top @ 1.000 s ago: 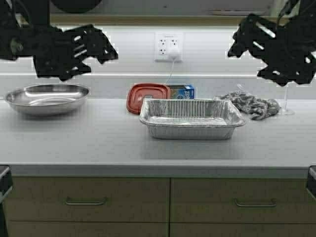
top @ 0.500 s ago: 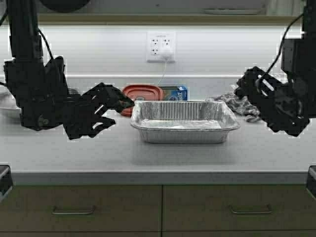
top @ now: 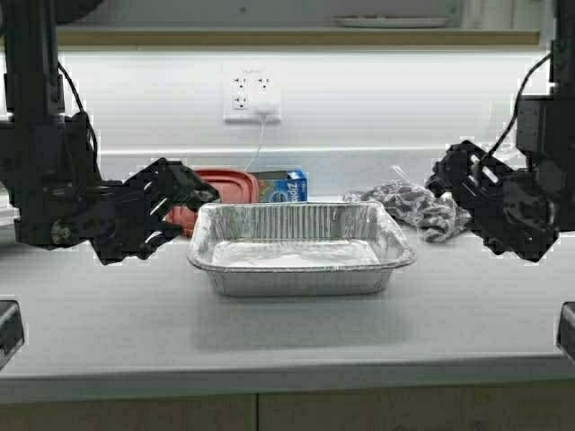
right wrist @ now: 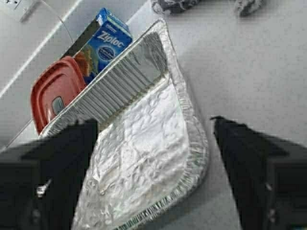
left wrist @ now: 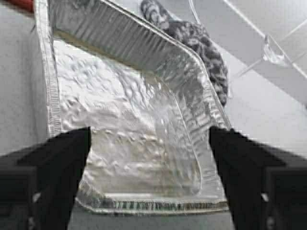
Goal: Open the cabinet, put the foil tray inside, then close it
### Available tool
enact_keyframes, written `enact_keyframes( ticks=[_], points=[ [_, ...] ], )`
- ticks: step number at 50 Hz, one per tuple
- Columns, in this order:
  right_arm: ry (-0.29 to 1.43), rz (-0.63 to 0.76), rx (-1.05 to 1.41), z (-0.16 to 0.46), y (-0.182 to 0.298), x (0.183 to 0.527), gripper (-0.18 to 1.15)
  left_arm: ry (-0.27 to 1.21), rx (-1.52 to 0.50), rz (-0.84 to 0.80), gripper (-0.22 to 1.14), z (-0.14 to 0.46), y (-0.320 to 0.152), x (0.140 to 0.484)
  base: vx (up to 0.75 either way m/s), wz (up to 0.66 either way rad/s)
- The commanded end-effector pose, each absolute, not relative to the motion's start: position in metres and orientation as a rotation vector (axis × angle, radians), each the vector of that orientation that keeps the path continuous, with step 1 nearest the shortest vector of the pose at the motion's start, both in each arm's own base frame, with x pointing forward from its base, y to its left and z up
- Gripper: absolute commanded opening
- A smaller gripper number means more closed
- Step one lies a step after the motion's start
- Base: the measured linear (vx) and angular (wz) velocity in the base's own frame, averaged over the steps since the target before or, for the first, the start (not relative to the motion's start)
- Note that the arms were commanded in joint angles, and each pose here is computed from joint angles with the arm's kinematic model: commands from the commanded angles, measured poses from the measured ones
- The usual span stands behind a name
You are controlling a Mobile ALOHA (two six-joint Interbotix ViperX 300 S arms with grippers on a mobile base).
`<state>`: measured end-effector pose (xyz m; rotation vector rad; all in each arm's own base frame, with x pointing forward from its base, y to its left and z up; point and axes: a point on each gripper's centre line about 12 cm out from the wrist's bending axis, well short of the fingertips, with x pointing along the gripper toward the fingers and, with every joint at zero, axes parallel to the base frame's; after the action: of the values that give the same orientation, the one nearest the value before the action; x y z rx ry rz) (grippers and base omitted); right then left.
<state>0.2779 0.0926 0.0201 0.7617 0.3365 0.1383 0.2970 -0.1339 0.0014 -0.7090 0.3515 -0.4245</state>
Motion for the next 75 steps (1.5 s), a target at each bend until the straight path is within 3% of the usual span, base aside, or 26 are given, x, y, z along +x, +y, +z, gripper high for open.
enact_keyframes(
  ticks=[1,11,30,38,58,62,66,69,73,75],
  points=[
    [0.334,0.211,0.788,0.018,0.099,0.302,1.02,0.325,-0.735,-0.382,1.02,-0.003,-0.124,0.307,0.19,-0.08],
    [0.387,0.267,0.836,-0.006,0.112,0.336,1.02,0.357,-0.852,-0.341,1.02,-0.035,-0.118,0.319,0.14,-0.04],
    [0.457,0.282,0.953,-0.056,0.097,0.373,1.02,0.378,-1.06,-0.488,1.02,-0.06,-0.143,0.351,0.07,0.01],
    [0.484,0.375,0.98,-0.065,0.1,0.387,1.02,0.366,-1.077,-0.491,1.02,-0.06,-0.141,0.353,0.04,0.01],
    [0.483,0.416,1.028,-0.064,0.104,0.385,0.99,0.359,-1.094,-0.48,0.98,-0.06,-0.129,0.353,0.02,0.01],
    [0.481,0.418,1.032,-0.064,0.103,0.383,0.88,0.376,-1.092,-0.51,0.88,-0.06,-0.133,0.352,0.0,0.0],
    [0.472,0.429,1.039,-0.062,0.104,0.381,0.66,0.388,-1.094,-0.533,0.7,-0.06,-0.135,0.352,0.0,0.0],
    [0.476,0.429,1.048,-0.062,0.104,0.378,0.42,0.397,-1.092,-0.531,0.48,-0.061,-0.135,0.351,0.0,0.0],
    [0.482,0.426,1.049,-0.062,0.103,0.374,0.03,0.409,-1.091,-0.523,0.09,-0.062,-0.134,0.349,0.0,0.0],
    [0.49,0.421,1.06,-0.063,0.103,0.372,-0.06,0.415,-1.092,-0.52,-0.06,-0.062,-0.134,0.347,-0.01,0.0]
  ],
)
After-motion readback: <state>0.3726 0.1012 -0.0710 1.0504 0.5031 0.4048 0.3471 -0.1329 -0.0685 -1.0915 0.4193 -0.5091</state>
